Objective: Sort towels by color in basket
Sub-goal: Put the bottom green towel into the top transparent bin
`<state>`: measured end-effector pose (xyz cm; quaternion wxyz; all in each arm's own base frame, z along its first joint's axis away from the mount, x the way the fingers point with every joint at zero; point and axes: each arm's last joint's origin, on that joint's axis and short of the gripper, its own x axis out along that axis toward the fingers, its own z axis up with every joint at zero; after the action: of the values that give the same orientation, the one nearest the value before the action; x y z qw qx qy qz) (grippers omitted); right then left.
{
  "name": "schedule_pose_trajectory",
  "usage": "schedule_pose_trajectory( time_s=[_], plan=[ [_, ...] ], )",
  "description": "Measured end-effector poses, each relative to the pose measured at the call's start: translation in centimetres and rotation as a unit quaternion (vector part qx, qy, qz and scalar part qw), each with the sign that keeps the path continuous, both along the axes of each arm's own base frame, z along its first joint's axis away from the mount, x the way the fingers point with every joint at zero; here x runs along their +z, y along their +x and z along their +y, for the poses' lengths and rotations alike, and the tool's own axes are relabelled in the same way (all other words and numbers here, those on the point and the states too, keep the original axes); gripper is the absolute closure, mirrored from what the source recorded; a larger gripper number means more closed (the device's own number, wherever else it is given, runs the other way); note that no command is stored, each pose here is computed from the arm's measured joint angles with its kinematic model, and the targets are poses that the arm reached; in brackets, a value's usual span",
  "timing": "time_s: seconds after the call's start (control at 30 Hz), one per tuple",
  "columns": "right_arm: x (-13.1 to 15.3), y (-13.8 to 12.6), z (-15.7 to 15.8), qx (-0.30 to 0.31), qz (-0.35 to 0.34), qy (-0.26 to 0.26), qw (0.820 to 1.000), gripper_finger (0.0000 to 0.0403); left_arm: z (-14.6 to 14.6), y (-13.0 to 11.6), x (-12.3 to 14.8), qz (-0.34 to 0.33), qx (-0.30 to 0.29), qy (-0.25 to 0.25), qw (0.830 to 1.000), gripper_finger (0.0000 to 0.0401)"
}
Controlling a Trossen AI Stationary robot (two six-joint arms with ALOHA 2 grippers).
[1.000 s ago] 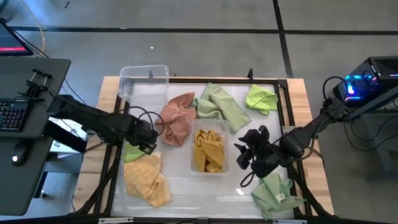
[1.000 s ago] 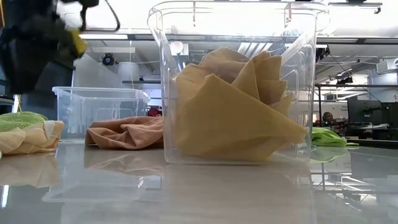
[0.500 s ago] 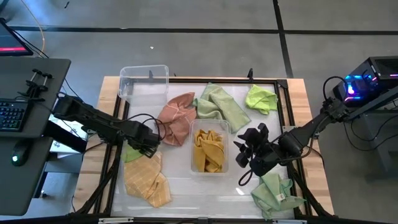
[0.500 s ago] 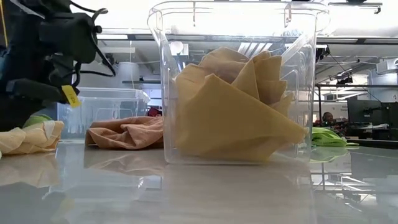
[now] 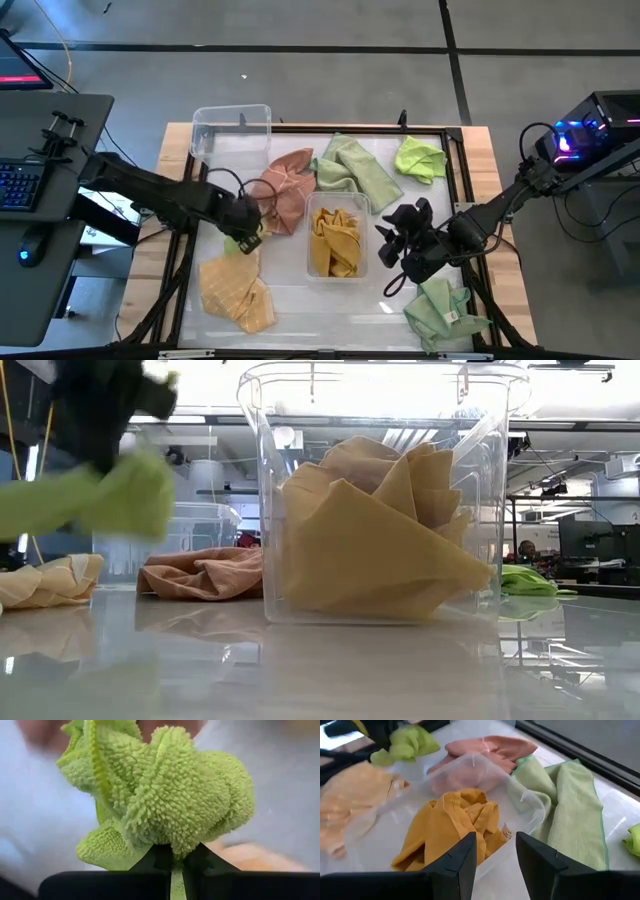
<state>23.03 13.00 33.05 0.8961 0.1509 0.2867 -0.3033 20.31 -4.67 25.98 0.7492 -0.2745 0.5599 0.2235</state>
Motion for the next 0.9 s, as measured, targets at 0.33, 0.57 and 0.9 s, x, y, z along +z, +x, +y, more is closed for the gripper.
schedule_pose_trajectory(
  time_s=[0.33, 0.57, 0.9],
  plan=[
    [0.2, 0.1, -0.4, -0.032, -0.031, -0.024, 0.999, 0.027, 4.6, 1.2, 13.1, -0.183, 0.056, 0.321, 0.928, 0.0399],
    [0.3, 0.9, -1.5, -0.06, -0.042, -0.015, 0.997, 0.027, 12.1, 0.2, 12.8, -0.041, 0.076, 0.396, 0.914, 0.04],
    [0.3, 1.7, -2.4, -0.067, -0.04, 0.006, 0.997, 0.0269, 20.5, -2.1, 7.5, 0.078, 0.122, 0.338, 0.93, 0.0354]
  ],
)
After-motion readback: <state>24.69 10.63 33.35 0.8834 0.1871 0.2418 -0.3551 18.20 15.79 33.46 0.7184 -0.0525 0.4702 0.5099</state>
